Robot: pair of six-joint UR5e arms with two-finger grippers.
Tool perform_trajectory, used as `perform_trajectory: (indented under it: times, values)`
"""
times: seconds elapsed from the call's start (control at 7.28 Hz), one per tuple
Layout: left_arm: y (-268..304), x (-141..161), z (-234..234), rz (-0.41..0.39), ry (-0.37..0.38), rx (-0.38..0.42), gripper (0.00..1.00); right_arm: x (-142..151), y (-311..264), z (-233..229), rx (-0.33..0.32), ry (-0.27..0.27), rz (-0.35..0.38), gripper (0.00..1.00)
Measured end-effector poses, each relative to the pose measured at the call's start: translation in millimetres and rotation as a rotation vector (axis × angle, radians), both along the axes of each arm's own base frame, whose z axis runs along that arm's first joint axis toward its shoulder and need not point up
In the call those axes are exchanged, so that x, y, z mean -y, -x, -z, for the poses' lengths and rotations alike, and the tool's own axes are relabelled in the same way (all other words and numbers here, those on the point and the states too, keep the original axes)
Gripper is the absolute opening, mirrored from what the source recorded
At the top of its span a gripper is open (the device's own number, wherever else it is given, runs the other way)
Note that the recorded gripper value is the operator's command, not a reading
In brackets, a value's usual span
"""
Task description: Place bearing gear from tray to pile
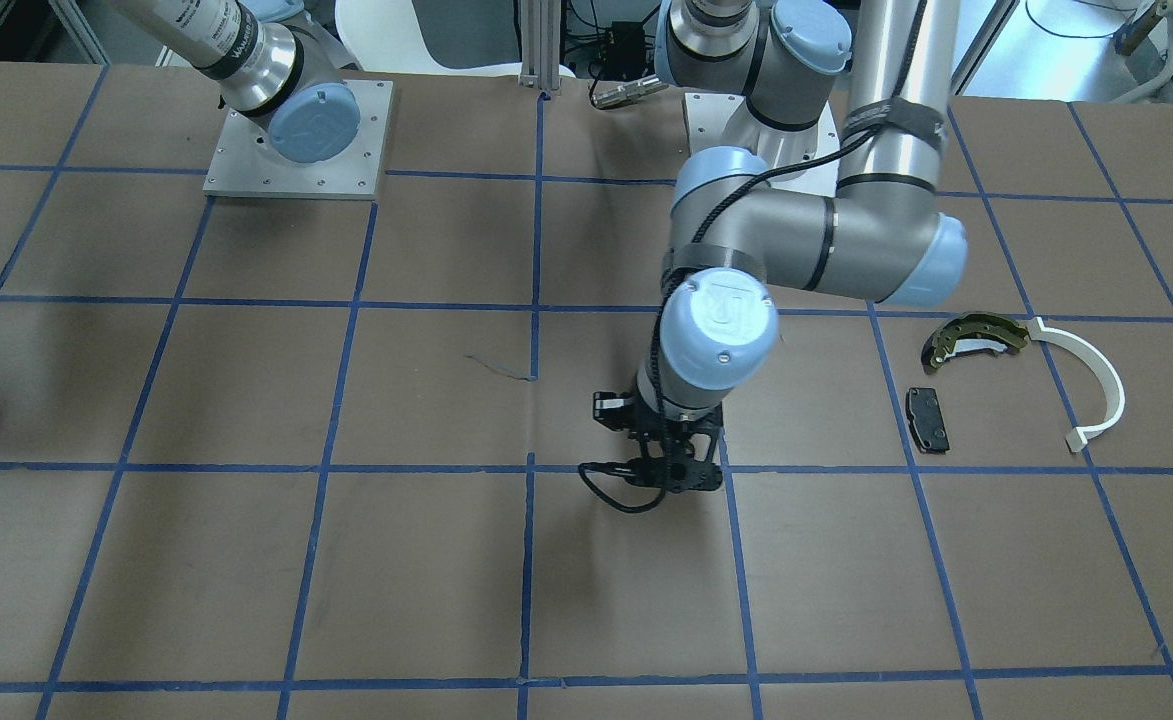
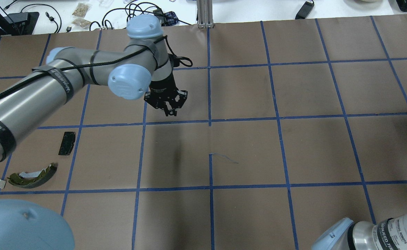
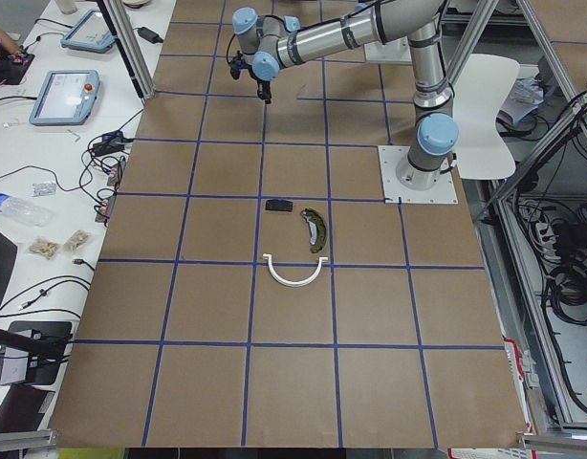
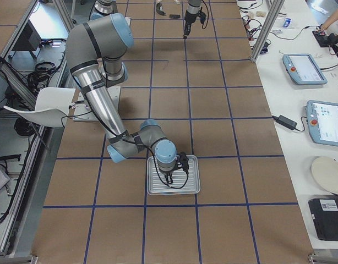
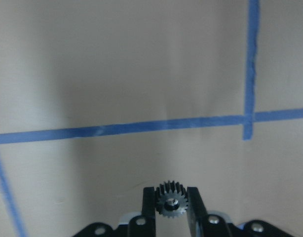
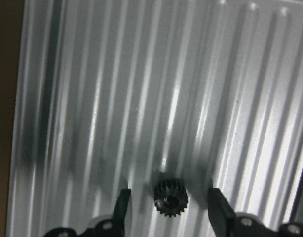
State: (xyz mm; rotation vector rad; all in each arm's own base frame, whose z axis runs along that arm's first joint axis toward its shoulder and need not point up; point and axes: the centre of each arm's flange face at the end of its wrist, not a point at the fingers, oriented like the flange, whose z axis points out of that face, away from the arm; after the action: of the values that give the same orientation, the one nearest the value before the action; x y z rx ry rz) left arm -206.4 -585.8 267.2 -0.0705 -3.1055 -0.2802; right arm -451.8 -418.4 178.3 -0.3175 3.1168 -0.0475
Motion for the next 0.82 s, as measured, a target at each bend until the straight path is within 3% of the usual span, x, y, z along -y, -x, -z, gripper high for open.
perform_trajectory:
  times: [0.41,0.82]
  values:
    - [-170,19,-15,0.057,-0.029,0.122,0.0,0,0,0,-0.001,-0.001,0.0,0.16]
    - [-333,4,-7,0.056,-0.065,0.081,0.0,10,-10,-5,-0.005,-0.003,0.015,0.15]
